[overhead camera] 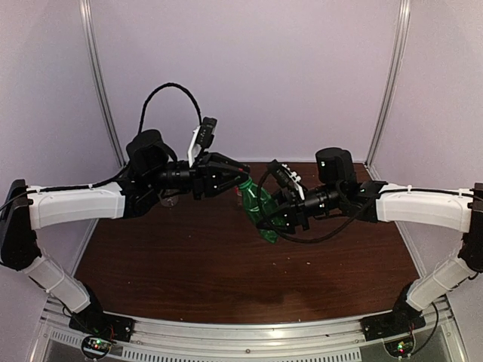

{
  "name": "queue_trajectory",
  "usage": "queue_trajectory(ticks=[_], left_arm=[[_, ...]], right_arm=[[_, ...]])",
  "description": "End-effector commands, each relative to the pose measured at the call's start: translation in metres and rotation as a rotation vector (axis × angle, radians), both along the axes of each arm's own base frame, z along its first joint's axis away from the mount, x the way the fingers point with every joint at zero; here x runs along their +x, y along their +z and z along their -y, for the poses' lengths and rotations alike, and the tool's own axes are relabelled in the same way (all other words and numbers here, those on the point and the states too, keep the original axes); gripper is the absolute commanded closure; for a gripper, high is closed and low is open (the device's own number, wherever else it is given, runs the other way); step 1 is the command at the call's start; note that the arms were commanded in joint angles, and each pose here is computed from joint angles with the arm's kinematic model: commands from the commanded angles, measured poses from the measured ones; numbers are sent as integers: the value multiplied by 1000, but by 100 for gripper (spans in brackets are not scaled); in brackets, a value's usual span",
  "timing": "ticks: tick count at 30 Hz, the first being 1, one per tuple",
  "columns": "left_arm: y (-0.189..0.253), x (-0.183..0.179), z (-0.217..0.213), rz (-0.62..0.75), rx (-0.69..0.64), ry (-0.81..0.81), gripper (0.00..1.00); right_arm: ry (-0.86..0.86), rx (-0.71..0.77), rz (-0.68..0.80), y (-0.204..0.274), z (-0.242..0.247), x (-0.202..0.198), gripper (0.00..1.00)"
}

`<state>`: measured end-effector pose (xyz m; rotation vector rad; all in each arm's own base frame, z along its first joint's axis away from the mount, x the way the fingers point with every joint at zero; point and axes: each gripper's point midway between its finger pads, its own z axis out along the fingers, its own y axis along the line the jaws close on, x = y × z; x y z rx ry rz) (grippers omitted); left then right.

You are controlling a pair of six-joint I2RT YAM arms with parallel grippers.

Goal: Unscrew the bottle caps

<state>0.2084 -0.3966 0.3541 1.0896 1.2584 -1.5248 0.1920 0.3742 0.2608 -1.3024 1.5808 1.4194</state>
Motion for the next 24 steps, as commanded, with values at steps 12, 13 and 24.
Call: queue_trajectory(ticks=[12, 13, 24], left_arm=[[-2, 36, 2, -144, 33, 219, 100], [-4, 43, 2, -173, 45, 259, 100], [-23, 82, 3, -302, 159, 652, 100]], right_arm=[[-373, -69, 134, 10, 9, 62, 70], [-408, -79, 143, 9, 11, 68, 71], [-719, -120, 234, -1, 29, 111, 73]])
